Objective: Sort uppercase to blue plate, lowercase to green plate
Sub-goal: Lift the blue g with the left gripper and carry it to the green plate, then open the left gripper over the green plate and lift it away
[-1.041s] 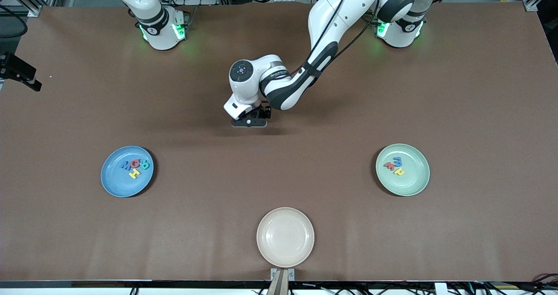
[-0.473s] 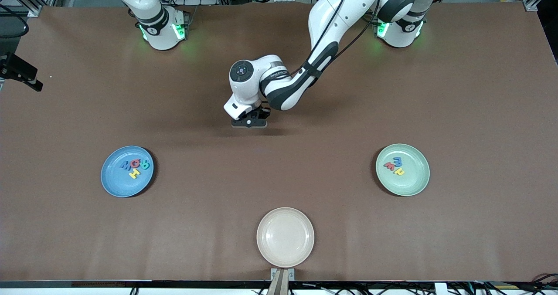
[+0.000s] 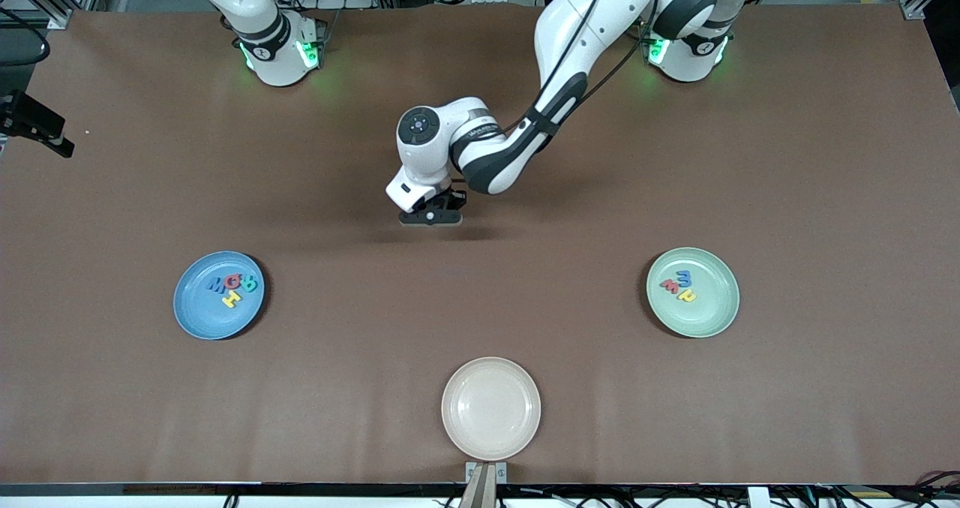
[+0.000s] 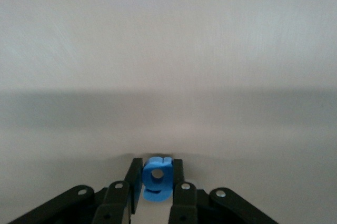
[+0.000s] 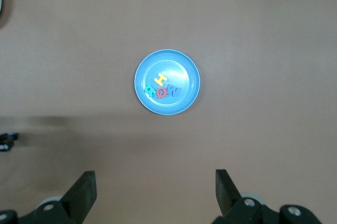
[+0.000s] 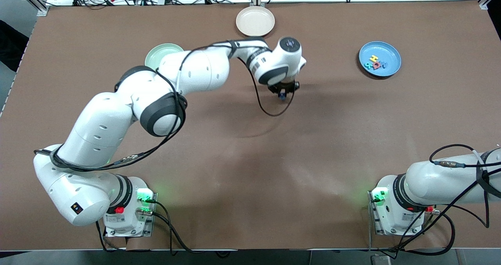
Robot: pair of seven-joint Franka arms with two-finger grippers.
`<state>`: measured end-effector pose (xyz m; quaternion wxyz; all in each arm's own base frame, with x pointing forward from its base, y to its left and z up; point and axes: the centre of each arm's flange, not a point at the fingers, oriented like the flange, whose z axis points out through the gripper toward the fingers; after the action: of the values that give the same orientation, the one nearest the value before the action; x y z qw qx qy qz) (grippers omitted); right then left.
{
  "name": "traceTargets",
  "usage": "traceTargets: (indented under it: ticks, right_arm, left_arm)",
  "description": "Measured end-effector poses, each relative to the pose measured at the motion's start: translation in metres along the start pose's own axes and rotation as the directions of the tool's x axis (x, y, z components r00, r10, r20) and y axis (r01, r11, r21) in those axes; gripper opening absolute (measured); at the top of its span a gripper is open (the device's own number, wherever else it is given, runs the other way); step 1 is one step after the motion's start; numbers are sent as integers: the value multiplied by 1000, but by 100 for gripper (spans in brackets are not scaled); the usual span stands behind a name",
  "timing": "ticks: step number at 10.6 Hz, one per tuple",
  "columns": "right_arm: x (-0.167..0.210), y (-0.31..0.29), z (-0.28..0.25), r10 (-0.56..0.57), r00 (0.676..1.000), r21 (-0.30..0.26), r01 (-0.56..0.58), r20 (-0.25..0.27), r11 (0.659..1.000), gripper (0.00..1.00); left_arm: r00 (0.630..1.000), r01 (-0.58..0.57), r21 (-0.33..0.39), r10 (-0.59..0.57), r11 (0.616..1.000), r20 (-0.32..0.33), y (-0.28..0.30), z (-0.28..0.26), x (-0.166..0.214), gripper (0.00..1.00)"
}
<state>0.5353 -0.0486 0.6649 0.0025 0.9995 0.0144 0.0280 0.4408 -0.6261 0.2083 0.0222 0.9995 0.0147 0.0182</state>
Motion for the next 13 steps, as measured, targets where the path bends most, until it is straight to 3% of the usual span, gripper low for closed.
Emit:
traceTargets:
  ticks: [2,6,10,11,13]
  right_arm:
    - [0,0,0,0,1000,0,0,1,1000,100]
    - [0,0,0,1,1000,0,-1,2,1000,100]
    - [0,0,0,2,1000,0,-2,3,1000,100]
    - [0,0,0,2,1000,0,-2,3,1000,100]
    - [0,0,1,2,1000,0,-2,3,1000,100]
  left_arm:
    - [998,50,9,-49,999,-26,-36,-63,59,27]
    - [1000,-21,100,22,995,-8,-129,-157,130,27]
    - [979,-188,172,171,967,113,-281,-158,180,27]
    - [970,-215,174,189,961,155,-325,-142,193,27]
    - [967,-214,150,187,965,176,-411,-112,218,27]
